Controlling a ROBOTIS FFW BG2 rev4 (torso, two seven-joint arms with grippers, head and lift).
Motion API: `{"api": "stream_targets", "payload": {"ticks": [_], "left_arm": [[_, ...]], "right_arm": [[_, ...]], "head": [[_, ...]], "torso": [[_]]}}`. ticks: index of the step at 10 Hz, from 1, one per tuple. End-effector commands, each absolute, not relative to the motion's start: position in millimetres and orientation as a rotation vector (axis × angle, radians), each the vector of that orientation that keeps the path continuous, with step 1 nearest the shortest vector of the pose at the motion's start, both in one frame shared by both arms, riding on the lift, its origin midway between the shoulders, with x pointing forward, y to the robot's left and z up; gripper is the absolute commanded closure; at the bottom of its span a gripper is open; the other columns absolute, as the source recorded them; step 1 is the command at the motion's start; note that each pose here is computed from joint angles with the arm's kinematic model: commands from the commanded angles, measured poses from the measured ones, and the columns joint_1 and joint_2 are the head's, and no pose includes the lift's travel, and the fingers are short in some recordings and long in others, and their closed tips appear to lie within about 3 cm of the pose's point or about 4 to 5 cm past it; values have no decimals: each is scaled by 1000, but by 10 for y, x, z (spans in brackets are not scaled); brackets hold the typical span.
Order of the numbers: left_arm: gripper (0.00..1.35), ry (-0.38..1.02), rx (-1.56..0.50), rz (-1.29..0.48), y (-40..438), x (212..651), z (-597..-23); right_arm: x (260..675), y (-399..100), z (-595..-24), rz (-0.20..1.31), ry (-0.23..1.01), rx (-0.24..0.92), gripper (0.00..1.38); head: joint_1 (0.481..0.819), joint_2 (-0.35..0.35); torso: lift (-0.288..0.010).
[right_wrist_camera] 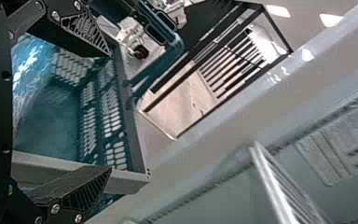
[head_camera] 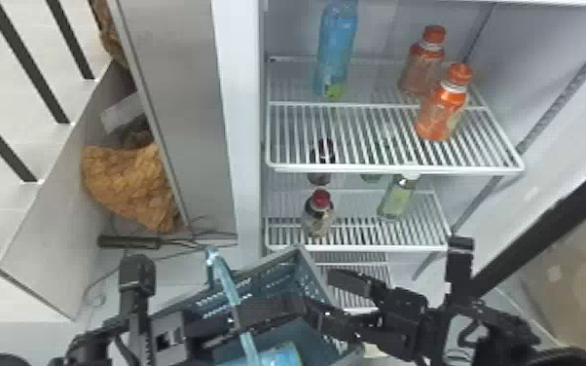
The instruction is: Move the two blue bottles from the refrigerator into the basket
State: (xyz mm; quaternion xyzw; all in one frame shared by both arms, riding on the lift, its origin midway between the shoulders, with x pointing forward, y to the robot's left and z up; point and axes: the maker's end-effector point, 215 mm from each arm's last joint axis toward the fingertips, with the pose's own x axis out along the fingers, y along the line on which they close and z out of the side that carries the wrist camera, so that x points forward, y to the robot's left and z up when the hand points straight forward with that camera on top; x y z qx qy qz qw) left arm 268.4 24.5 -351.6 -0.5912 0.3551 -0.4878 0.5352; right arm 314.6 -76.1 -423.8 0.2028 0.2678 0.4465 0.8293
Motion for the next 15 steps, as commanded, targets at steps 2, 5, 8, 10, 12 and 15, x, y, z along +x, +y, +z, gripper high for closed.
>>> {"api": "stream_targets", "payload": {"ticks": [2, 5, 8, 10, 12, 15], "left_arm": [[1202, 849, -1410, -1161, 249, 2671, -3524], [1202, 851, -1410, -1162, 238, 2668, -3526], [1202, 854, -1410, -1160, 241, 2658, -3535], [1202, 852, -1412, -1161, 241, 2658, -3530], [1202, 853, -1412, -1161, 251, 2656, -3528], [1202, 856, -1408, -1165, 243, 2654, -3526]], "right_arm": [[3318, -1019, -4010, 899, 486, 387, 170], [3395, -1025, -3629, 909, 401, 345, 171], [3522, -977, -3204, 904, 290, 292, 176], [3658, -1013, -3044, 880, 230, 275, 179], [3851, -1122, -2896, 815, 167, 258, 179], [4183, -1317, -2652, 724, 71, 233, 179]], "head": [[695, -114], [695, -158], [695, -146], [695, -143], [695, -147], [695, -169]], "torso": [[-10], [-10], [-10], [-10], [-10], [-10]]}}
